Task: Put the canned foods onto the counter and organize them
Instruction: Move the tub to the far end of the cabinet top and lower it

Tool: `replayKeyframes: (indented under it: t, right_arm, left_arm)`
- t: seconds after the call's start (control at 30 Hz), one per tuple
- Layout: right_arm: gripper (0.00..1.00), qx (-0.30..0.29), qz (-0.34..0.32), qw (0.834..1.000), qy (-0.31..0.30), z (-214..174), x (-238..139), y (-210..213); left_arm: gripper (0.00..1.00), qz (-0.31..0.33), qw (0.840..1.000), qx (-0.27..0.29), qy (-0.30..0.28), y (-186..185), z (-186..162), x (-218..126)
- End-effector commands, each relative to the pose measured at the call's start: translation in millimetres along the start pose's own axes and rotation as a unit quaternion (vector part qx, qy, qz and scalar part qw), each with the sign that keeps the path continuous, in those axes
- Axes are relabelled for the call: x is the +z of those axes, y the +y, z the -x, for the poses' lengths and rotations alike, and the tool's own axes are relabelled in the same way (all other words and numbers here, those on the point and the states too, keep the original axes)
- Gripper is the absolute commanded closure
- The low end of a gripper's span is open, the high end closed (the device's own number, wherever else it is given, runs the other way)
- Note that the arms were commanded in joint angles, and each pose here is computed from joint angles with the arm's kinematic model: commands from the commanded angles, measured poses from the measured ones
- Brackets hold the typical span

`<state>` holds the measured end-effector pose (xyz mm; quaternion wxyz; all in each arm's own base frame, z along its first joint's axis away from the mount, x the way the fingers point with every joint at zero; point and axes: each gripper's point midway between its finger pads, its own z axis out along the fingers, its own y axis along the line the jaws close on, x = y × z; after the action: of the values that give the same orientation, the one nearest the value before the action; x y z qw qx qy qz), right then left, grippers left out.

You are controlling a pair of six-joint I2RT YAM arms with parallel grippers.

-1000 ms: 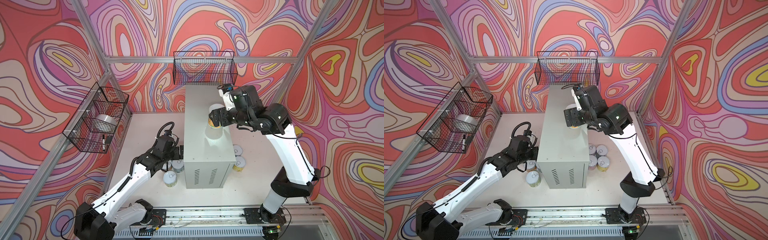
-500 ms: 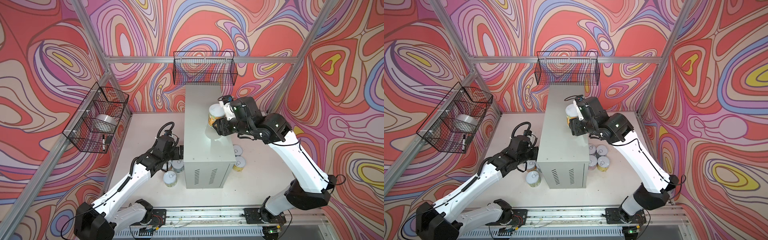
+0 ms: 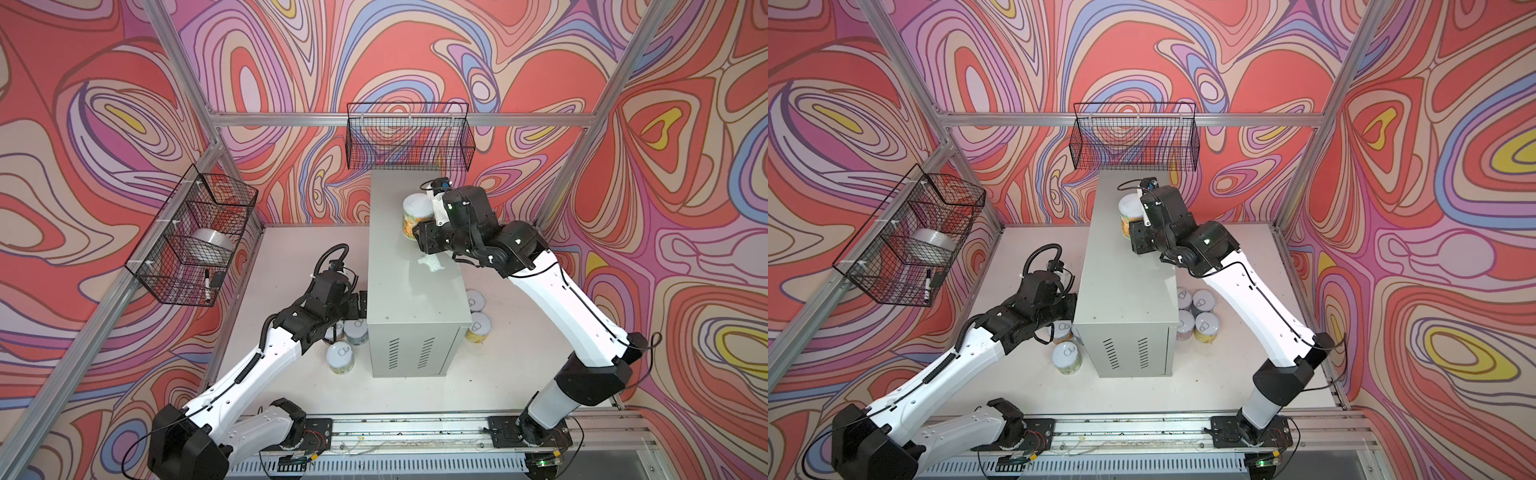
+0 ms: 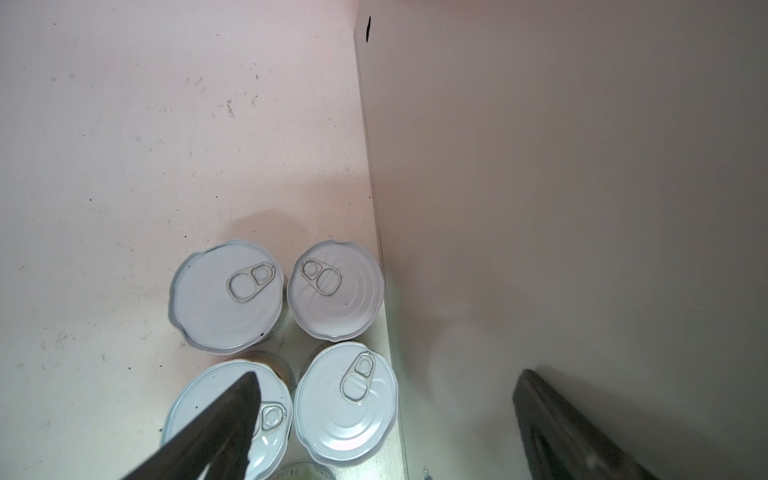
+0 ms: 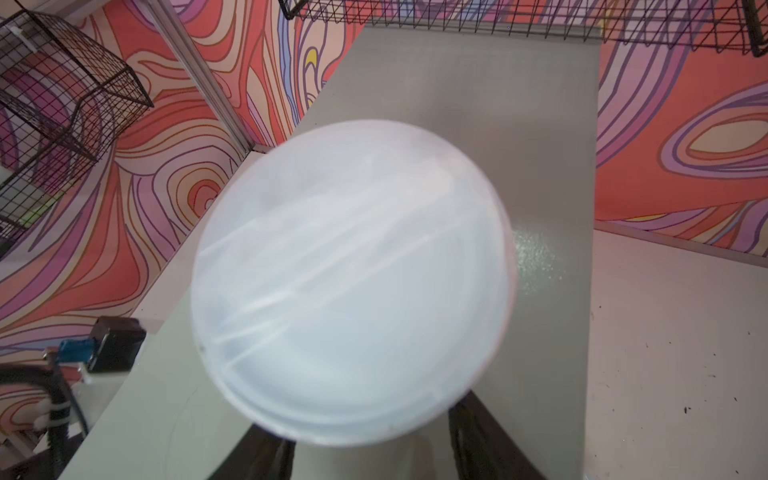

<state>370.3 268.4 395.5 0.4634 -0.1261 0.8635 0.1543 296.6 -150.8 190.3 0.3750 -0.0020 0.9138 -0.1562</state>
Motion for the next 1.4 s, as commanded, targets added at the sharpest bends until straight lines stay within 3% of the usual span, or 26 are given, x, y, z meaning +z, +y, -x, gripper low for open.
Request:
replayKeyframes:
  t: [0.0,0.23,0.4,1.0,1.37]
  right_arm:
    - [0.42,0.01,-0.002,0.999,-0.049,30.1,8.7,-5.1]
    - [0.43,0.019,0.009,0.995,-0.097,60.7,23.5,-8.3]
    - [0.44,0.022,0.012,0.994,-0.103,68.8,55.3,-9.6]
    - [0.4,0.078,-0.077,0.986,-0.123,89.6,107.4,-73.9]
    - [0.41,0.09,-0.038,0.987,-0.13,96.3,109.8,-67.2]
  left_arm:
    - [0.05,-0.009,1.0,0.012,-0.005,-7.6,2.6,0.6]
    - [0.05,0.0,1.0,0.019,-0.004,-5.9,5.1,0.5]
    - [0.04,0.009,1.0,0.026,-0.006,-3.5,6.8,-0.4]
    - [0.03,0.024,0.999,0.037,-0.001,-0.9,12.2,4.9]
    - [0.02,0.036,0.999,0.028,-0.001,9.7,12.2,2.4]
